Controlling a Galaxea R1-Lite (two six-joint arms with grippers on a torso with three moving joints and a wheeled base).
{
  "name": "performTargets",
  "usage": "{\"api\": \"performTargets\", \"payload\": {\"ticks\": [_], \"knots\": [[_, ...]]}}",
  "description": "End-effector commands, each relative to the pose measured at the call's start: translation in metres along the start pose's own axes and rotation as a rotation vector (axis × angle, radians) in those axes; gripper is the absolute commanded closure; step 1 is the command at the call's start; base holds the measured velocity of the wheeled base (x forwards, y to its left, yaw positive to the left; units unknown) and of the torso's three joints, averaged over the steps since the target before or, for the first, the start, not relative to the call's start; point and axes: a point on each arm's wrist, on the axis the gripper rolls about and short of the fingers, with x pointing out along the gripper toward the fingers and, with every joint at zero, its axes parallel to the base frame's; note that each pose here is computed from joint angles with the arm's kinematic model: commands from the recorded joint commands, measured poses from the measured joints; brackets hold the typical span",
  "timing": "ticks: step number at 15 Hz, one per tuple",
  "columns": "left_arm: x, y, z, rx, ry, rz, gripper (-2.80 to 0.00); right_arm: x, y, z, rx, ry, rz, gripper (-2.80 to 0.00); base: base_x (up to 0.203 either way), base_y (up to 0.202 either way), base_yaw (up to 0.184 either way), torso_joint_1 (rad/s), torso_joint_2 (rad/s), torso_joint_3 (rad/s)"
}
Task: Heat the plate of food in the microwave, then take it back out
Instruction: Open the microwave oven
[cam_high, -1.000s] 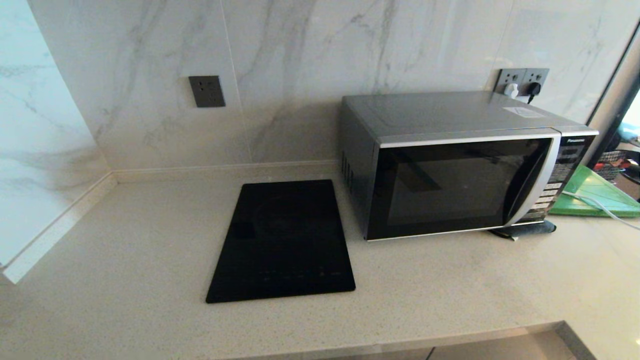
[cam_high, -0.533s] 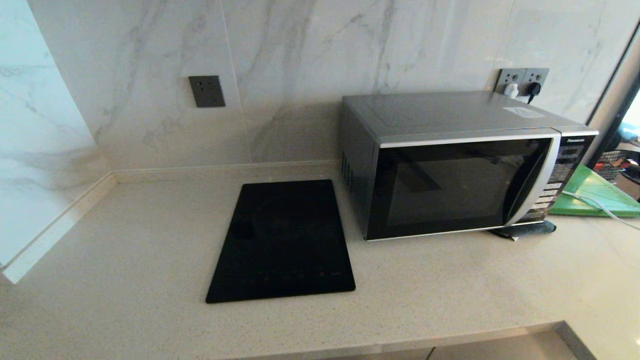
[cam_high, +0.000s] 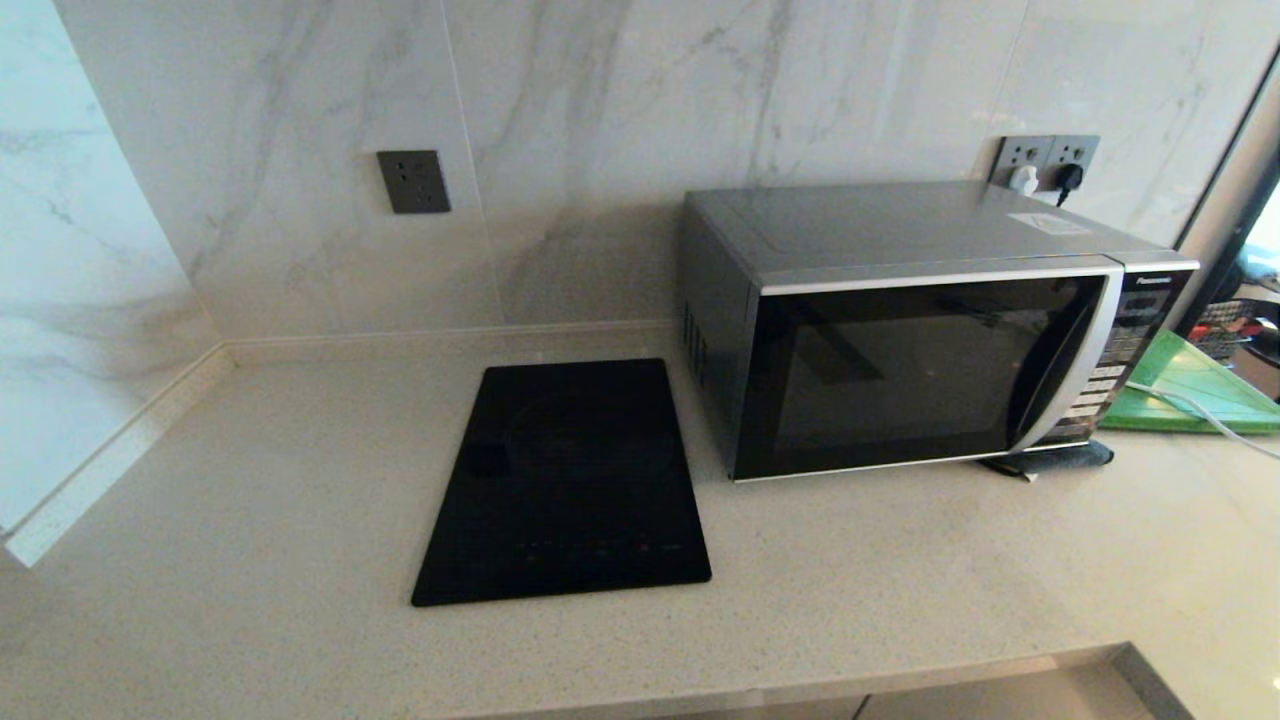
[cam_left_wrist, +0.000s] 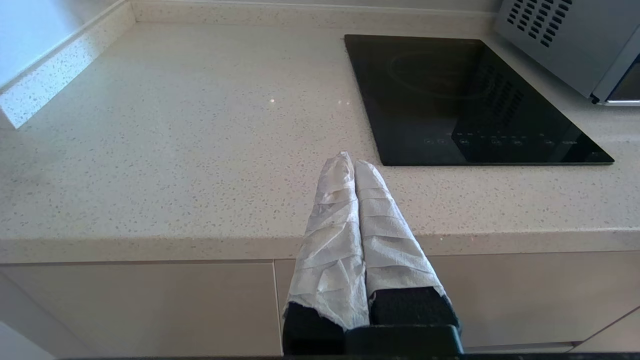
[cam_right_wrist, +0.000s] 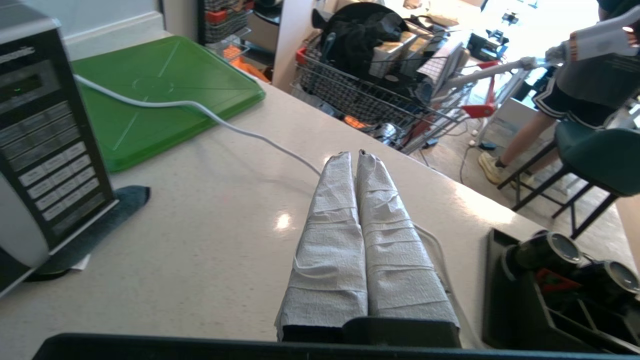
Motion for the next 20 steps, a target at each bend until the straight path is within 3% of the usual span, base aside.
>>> {"api": "performTargets", "payload": {"ticks": [1, 2, 3, 10, 13, 17, 20], "knots": [[0.0, 0.0, 0.0, 0.0, 0.001, 0.001, 0.0, 0.005, 0.013, -0.007, -0.021, 0.011, 0.001, 0.0, 0.0, 0.0, 0.0, 0.0, 0.0, 0.0], [0.0, 0.0, 0.0, 0.0, 0.0, 0.001, 0.0, 0.007, 0.017, -0.01, -0.027, 0.013, 0.002, 0.0, 0.0, 0.0, 0.0, 0.0, 0.0, 0.0], [0.0, 0.0, 0.0, 0.0, 0.001, 0.001, 0.0, 0.008, 0.02, -0.016, -0.046, 0.022, 0.002, -2.8, 0.0, 0.0, 0.0, 0.0, 0.0, 0.0], [0.0, 0.0, 0.0, 0.0, 0.001, 0.001, 0.0, 0.021, 0.06, -0.051, -0.152, 0.093, 0.03, -2.8, 0.0, 0.0, 0.0, 0.0, 0.0, 0.0], [0.0, 0.0, 0.0, 0.0, 0.0, 0.001, 0.0, 0.04, 0.099, -0.059, -0.108, 0.074, 0.029, -2.8, 0.0, 0.0, 0.0, 0.0, 0.0, 0.0], [0.0, 0.0, 0.0, 0.0, 0.0, 0.001, 0.0, 0.067, 0.159, -0.07, 0.017, 0.011, 0.018, -2.8, 0.0, 0.0, 0.0, 0.0, 0.0, 0.0], [0.0, 0.0, 0.0, 0.0, 0.001, 0.001, 0.0, 0.074, 0.184, -0.077, 0.021, 0.005, 0.024, -2.8, 0.0, 0.0, 0.0, 0.0, 0.0, 0.0]]}}
